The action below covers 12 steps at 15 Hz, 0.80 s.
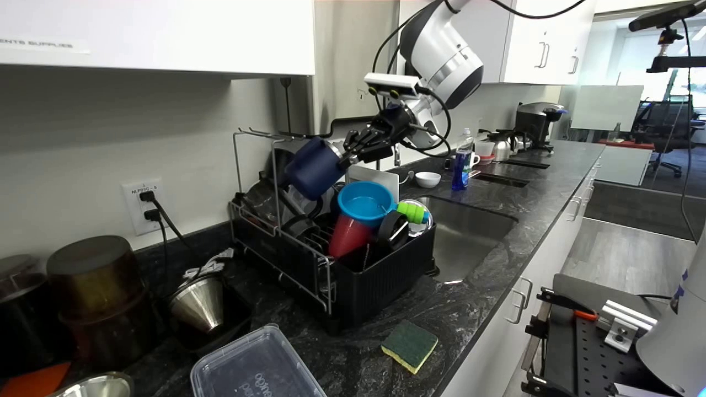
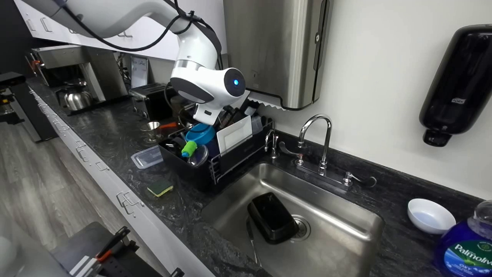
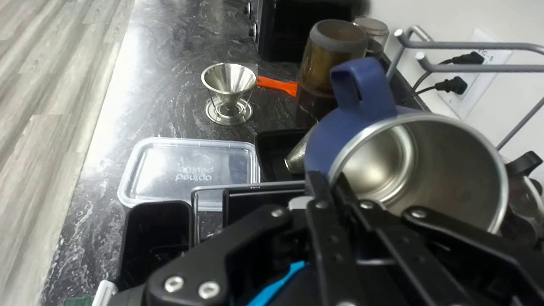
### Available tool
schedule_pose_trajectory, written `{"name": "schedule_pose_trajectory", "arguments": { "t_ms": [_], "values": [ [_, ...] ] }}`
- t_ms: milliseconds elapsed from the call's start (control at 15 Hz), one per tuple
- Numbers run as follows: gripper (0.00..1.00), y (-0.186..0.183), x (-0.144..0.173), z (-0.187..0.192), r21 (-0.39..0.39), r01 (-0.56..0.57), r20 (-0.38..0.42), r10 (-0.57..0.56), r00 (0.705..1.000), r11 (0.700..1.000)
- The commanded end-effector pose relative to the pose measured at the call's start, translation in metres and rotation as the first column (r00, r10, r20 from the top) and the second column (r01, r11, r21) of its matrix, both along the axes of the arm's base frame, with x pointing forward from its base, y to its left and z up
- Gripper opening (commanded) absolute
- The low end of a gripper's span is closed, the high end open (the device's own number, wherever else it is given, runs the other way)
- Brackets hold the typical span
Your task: Pick up the blue cup from the sink and place it on the dish rack
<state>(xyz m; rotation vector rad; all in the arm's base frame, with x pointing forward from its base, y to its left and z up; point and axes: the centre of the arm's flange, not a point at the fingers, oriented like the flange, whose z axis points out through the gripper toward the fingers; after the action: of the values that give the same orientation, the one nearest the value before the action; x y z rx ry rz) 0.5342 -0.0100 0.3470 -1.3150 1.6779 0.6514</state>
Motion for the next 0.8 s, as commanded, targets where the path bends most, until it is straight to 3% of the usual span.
{"name": "schedule_pose_trajectory", "arguments": {
  "t_ms": [0,267,733],
  "values": [
    [0.02,0.007,0.006,0.002,-0.057,0.042,-0.014,-0.043,0.999,0.997],
    [0.02,0.011,-0.003,0.012,-0.057,0.043,-0.013,-0.044,0.999,0.997],
    [0.02,0.009,-0.020,0.047,0.018,0.070,-0.054,-0.069,0.996,0.997]
  ]
}}
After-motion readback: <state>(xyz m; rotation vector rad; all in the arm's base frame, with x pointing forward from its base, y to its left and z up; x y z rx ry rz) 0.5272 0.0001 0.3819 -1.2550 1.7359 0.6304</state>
